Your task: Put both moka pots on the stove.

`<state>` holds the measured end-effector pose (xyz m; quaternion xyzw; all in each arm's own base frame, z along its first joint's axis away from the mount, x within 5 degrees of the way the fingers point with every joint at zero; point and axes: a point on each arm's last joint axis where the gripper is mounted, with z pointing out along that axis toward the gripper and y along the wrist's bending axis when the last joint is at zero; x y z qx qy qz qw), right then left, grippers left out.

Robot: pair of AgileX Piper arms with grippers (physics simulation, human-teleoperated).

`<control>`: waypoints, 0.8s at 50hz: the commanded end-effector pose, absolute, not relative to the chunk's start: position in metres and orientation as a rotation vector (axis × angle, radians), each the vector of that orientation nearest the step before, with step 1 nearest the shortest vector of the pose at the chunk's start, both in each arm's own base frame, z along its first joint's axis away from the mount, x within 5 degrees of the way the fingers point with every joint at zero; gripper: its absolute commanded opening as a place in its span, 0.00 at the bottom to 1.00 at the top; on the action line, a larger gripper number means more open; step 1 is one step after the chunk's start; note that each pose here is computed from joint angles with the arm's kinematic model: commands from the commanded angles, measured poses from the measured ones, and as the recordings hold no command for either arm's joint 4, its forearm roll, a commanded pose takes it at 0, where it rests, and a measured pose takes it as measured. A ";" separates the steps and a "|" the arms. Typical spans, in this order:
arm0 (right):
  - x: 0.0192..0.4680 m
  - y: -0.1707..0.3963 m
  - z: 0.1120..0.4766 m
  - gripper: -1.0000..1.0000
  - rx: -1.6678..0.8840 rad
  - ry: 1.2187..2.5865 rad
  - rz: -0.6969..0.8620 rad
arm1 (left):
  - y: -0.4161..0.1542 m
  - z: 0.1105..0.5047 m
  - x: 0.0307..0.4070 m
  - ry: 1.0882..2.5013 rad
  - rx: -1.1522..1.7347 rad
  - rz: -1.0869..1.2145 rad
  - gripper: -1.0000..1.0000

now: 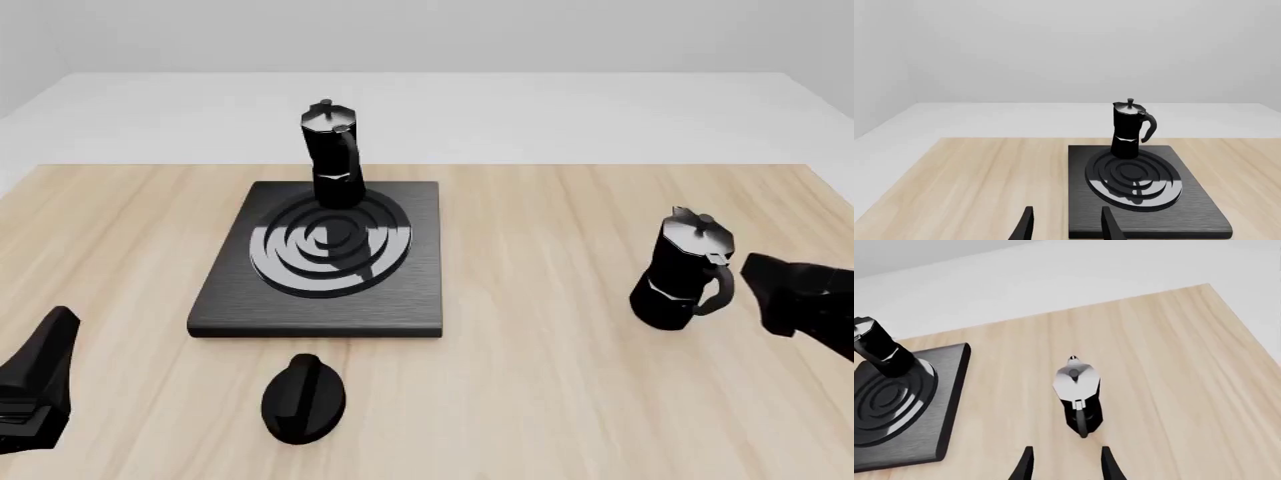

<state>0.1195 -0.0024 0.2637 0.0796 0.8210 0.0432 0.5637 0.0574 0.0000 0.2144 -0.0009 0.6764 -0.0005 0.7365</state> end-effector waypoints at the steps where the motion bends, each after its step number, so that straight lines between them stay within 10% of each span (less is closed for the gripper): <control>1: 0.127 -0.004 0.259 1.00 0.186 1.947 0.082 | 0.000 0.214 0.057 1.486 -0.002 -0.001 1.00; 40: 0.166 -0.004 0.238 1.00 0.158 2.001 0.073 | 0.000 0.214 0.057 1.486 -0.002 -0.001 1.00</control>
